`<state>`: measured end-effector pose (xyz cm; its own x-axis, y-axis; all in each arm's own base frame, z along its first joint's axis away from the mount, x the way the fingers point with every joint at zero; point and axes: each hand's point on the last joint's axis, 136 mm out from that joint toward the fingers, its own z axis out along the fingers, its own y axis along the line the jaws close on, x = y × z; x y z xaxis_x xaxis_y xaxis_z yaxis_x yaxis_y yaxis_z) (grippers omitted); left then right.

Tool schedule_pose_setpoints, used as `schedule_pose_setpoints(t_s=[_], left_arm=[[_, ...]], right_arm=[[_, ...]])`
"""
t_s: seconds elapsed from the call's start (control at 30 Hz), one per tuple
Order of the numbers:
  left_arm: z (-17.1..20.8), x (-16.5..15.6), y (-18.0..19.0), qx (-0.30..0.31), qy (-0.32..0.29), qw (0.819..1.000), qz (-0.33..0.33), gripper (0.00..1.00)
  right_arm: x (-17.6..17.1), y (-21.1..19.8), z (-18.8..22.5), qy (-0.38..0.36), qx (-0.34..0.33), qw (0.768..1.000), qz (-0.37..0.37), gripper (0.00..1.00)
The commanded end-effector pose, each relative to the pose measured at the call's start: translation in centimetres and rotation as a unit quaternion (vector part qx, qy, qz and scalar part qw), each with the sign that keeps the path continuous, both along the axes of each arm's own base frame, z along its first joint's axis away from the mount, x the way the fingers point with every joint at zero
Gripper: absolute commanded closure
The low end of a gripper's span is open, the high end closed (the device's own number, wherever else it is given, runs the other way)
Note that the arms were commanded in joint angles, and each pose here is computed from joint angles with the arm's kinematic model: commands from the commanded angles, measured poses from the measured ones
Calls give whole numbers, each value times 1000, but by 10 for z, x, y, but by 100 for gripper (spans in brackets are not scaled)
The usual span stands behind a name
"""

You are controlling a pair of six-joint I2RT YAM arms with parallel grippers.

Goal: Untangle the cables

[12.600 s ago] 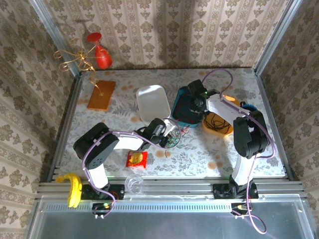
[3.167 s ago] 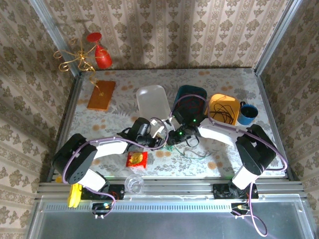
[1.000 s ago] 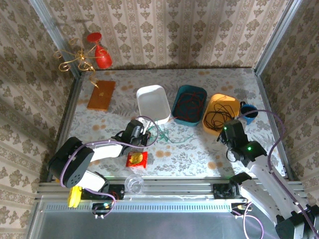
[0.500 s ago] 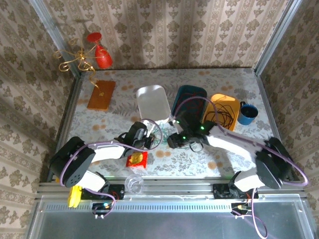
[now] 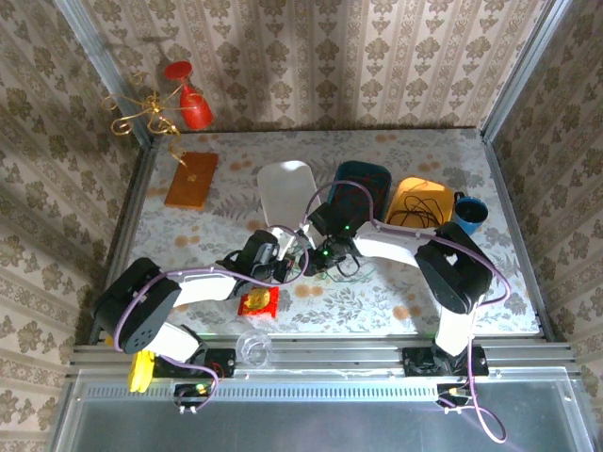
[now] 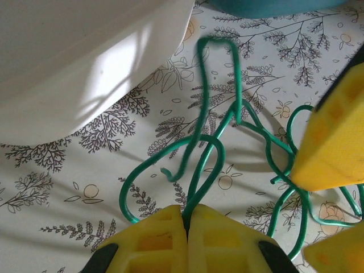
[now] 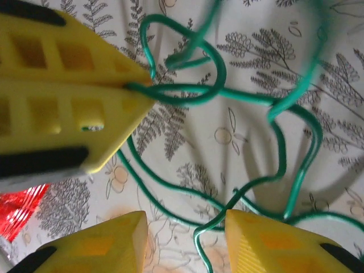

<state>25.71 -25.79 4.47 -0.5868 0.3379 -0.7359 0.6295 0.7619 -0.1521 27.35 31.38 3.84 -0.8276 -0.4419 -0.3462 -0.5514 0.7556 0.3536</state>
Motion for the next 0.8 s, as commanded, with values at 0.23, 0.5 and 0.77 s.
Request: schedule_pose_setpoints(t_s=[0.23,0.5,0.77], left_arm=[[-6,-6,-1,6,9,1000,-14,100],[-9,-7,-2,8,10,1000,-20,100],[-10,-8,-6,9,14,999,-29,100]], right_arm=[[7,-14,-7,-8,-5,999,-39,89],[0,-12,-10,7,-2,1000,-31,70],[1,-3,-12,14,1,1000,-18,65]])
